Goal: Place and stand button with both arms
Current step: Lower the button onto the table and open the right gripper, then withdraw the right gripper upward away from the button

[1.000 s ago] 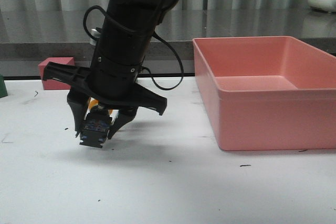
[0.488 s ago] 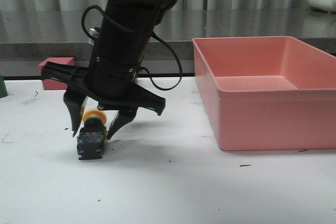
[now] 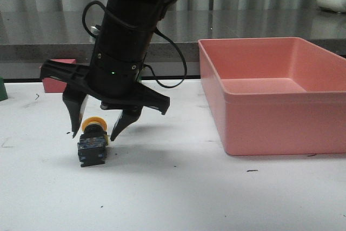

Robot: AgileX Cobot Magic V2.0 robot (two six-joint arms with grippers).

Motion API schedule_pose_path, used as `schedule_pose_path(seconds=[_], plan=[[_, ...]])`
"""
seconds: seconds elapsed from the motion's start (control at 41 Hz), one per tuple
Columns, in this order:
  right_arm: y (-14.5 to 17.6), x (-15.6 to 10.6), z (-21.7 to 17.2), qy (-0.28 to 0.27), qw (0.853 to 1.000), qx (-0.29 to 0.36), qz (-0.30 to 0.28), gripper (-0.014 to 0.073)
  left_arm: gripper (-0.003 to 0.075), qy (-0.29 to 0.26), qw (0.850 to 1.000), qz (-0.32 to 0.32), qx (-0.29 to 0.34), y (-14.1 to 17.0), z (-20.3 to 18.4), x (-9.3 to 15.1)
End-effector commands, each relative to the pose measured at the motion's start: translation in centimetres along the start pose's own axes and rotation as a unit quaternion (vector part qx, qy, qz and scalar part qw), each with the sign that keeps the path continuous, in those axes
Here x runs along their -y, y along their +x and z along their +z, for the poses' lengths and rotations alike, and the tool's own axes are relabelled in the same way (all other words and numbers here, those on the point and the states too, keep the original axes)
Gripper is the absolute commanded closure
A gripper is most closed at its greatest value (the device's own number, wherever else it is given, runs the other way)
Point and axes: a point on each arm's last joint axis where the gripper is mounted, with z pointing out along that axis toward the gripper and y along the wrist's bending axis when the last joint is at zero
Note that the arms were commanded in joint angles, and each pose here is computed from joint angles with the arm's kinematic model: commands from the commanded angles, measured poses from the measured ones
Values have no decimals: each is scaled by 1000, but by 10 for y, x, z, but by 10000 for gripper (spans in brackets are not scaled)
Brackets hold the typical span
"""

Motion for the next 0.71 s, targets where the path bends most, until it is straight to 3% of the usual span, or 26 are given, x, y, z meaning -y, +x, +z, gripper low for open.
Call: schedule_pose_path(seconds=[0.0, 0.122, 0.268, 0.488, 0.61, 0.683], plan=[[-12, -21, -51, -19, 997, 31, -73, 167, 354, 3, 999, -4, 50, -16, -5, 1], [-14, -27, -84, -3, 982, 29, -184, 167, 354, 3, 999, -4, 50, -16, -5, 1], [-8, -27, -133, 9, 945, 34, -324, 167, 354, 3, 999, -4, 50, -16, -5, 1], [0, -23, -213, 9, 919, 129, -373, 169, 354, 3, 999, -4, 50, -16, -5, 1], [17, -7, -238, 10, 899, 141, -413, 169, 354, 3, 999, -4, 50, -16, -5, 1], [27, 7, -259, 7, 896, 163, -412, 169, 354, 3, 999, -4, 50, -16, -5, 1]])
